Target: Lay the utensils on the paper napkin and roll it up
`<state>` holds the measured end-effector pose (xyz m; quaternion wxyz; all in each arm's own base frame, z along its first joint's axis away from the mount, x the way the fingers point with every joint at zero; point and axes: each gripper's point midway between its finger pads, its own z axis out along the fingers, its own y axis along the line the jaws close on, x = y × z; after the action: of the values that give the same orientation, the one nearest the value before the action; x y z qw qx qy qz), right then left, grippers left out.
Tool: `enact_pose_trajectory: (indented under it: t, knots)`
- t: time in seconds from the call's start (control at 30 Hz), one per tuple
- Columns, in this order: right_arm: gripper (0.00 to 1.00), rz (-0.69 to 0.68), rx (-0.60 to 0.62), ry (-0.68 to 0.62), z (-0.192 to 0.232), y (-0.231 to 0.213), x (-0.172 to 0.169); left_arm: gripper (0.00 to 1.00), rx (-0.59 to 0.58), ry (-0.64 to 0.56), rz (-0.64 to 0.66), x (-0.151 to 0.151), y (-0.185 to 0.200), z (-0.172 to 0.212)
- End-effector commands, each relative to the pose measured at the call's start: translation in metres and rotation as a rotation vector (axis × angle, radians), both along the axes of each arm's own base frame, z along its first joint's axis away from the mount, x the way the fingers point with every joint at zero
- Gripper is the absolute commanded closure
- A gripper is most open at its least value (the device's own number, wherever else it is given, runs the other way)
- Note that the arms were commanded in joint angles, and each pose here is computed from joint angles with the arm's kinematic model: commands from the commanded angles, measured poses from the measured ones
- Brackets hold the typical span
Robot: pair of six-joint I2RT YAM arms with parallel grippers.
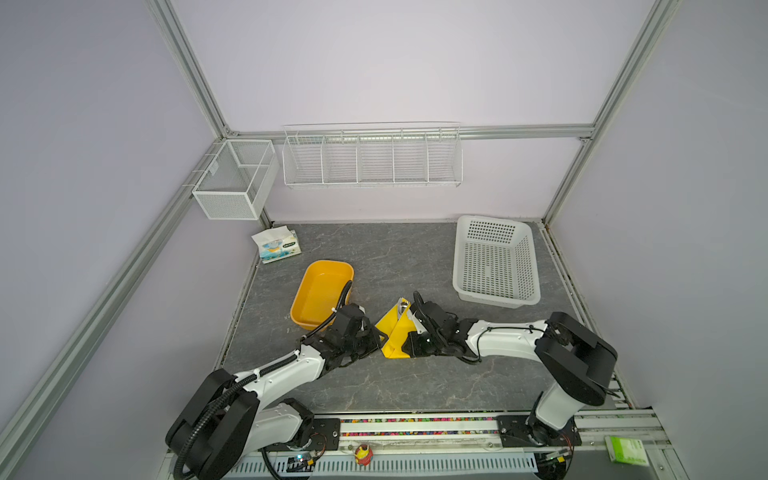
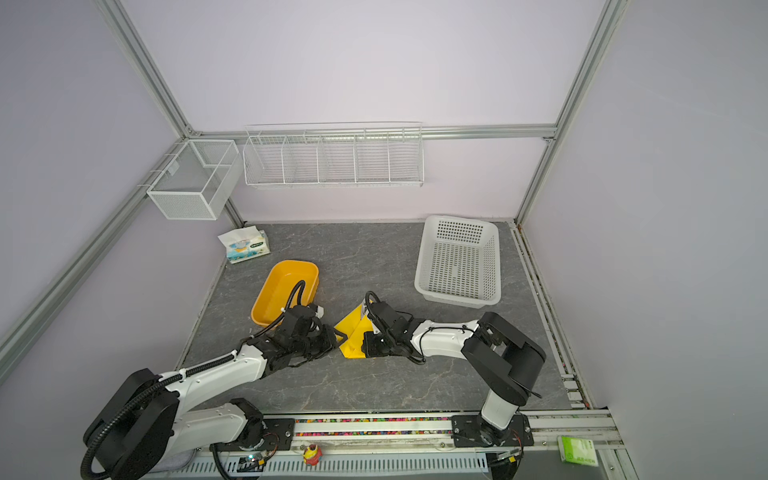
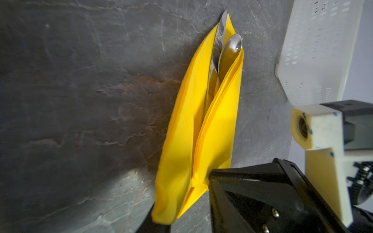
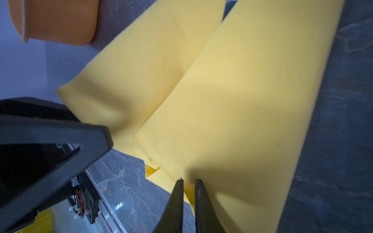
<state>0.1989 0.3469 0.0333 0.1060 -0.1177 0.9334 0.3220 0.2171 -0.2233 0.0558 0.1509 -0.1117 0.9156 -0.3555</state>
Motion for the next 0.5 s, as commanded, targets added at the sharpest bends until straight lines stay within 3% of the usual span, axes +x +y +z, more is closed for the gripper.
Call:
enact_pose_trajectory:
  t: [0.0, 0.2, 0.47]
  knots:
    - [0.84, 0.059, 0.057, -0.022, 0.015, 0.012, -0.006, 0.72, 0.054, 0.016, 0.006, 0.001, 0.005, -0.012]
    - [0.84, 0.059, 0.03, -0.003, 0.006, 0.012, -0.007, 0.84, 0.116, 0.042, -0.032, 0.003, 0.005, -0.023]
    - [0.85, 0.019, -0.052, 0.027, -0.016, 0.003, -0.005, 0.9, 0.144, 0.022, -0.079, 0.0, 0.006, -0.016]
